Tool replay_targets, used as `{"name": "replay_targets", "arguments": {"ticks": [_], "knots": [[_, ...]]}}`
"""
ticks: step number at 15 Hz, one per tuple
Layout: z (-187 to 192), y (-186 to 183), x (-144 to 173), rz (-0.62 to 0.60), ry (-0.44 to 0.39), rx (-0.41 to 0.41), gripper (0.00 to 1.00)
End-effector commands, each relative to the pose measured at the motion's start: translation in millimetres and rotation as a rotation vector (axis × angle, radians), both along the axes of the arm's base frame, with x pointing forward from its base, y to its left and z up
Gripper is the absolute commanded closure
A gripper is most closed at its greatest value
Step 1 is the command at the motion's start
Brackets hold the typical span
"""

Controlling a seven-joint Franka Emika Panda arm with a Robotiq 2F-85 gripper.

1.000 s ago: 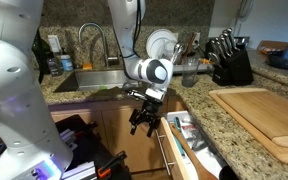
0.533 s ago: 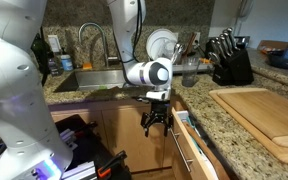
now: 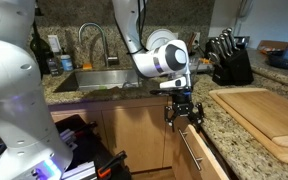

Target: Remove the jar from the wooden board and put it on the countertop then close the open drawer

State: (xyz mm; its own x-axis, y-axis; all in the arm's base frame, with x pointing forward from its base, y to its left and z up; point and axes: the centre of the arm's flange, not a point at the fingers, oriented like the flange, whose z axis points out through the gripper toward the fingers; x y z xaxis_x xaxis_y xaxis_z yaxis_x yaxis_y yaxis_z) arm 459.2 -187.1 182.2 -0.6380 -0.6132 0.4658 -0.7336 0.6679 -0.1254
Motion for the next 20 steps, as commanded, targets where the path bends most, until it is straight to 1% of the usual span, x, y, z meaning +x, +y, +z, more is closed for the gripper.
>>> {"name": "replay_targets", "arguments": {"ticks": [1,3,4,5,7,9,10,14,15,17,19,20], "knots": [[3.5,0.1,1.1,-0.021,-0.016,-0.005,0.00],[5.2,2.2,2.3,-0.037,-0.028,-0.008,0.00],[3.4,7.7,-5.6,0.063,-0.024,0.051,0.00],[-0.6,12.6,-10.8,0.124,-0.030,0.075,0.00],[-9.0,15.1,-17.8,0.216,-0.025,0.120,0.00],[-15.0,8.6,-22.6,0.299,-0.012,0.177,0.00],[-14.0,19.3,-8.7,0.223,-0.014,0.114,0.00],[-14.1,19.2,-8.7,0.228,-0.016,0.117,0.00],[-18.7,20.9,-4.1,0.240,0.010,0.129,0.00],[-29.2,26.3,4.7,0.288,0.029,0.169,0.00],[-34.7,31.5,10.4,0.305,0.053,0.167,0.00],[-37.2,34.3,12.8,0.283,0.066,0.143,0.00]]}}
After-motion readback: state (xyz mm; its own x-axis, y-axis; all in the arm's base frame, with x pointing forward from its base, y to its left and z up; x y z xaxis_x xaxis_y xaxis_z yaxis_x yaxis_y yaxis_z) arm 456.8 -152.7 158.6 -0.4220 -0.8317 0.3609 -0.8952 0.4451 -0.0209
